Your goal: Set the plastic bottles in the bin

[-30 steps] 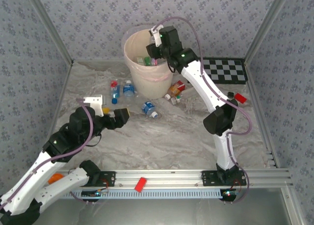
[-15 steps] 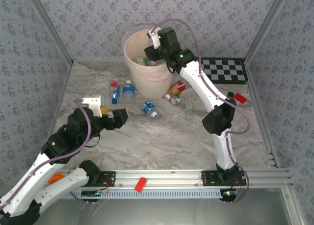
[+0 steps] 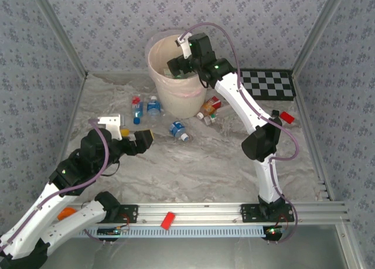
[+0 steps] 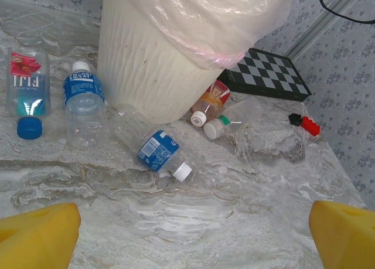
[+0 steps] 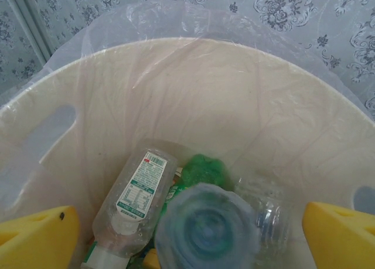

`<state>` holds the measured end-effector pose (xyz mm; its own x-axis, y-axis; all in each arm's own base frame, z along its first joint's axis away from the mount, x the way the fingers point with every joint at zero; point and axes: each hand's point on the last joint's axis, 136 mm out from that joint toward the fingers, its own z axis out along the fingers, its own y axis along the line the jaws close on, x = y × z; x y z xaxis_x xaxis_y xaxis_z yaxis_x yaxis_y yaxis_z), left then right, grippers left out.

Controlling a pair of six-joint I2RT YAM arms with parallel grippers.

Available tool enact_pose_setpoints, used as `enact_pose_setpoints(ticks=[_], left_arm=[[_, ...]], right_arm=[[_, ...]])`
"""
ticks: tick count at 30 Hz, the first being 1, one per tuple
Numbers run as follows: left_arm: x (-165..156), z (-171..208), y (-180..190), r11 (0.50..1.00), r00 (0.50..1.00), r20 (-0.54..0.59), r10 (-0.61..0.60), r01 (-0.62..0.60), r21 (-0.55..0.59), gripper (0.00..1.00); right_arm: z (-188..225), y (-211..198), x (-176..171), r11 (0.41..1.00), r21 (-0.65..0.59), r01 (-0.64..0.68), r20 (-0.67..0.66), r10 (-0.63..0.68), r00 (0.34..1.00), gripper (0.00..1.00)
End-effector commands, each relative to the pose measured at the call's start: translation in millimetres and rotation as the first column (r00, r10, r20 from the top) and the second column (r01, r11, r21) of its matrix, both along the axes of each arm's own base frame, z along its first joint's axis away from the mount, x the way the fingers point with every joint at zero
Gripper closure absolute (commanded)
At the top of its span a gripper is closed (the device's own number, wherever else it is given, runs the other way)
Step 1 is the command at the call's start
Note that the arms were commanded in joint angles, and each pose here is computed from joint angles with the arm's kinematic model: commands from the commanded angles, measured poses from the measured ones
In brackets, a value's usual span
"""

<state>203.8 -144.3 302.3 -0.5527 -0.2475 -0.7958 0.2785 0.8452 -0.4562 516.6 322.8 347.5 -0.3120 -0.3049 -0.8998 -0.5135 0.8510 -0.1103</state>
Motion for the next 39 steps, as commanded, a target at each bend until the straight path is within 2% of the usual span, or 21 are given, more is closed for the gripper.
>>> enact_pose_setpoints(ticks=[1,11,18,26,32,35,39], left_arm=[[0,3,2,1.000,1.000,0.015,0.007,-0.007,0.004,0.00],[-1,3,3,1.000,1.000,0.011,0.008,-0.008,0.001,0.00],[0,0,2,1.000,1.000,0.007,0.009,-0.009,0.006,0.00],[5,-5,-2,1.000,1.000,-0.003,0.011,-0.011,0.007,0.00],[11,-15,-9,1.000,1.000,-0.031,0.007,-0.006,0.026,0.00],[14,-20,-14,1.000,0.999,-0.043,0.000,0.001,0.030,0.00],[18,-23,-25,1.000,0.998,-0.051,-0.024,0.025,0.007,0.00]], right_arm=[[21,-2,-6,1.000,0.012,0.000,0.036,-0.001,0.999,0.00],[26,-6,-8,1.000,0.010,0.016,0.045,-0.016,0.999,0.00],[58,-16,-20,0.997,0.064,0.040,0.080,-0.045,0.996,0.00],[67,-50,-51,0.983,0.122,0.139,0.021,-0.143,0.990,0.00],[68,-73,-87,0.960,0.234,0.153,0.037,-0.166,0.985,0.00],[54,-82,-110,0.954,0.266,0.141,0.015,-0.150,0.989,0.00],[32,-104,-129,0.945,0.264,0.194,-0.018,-0.196,0.980,0.00]])
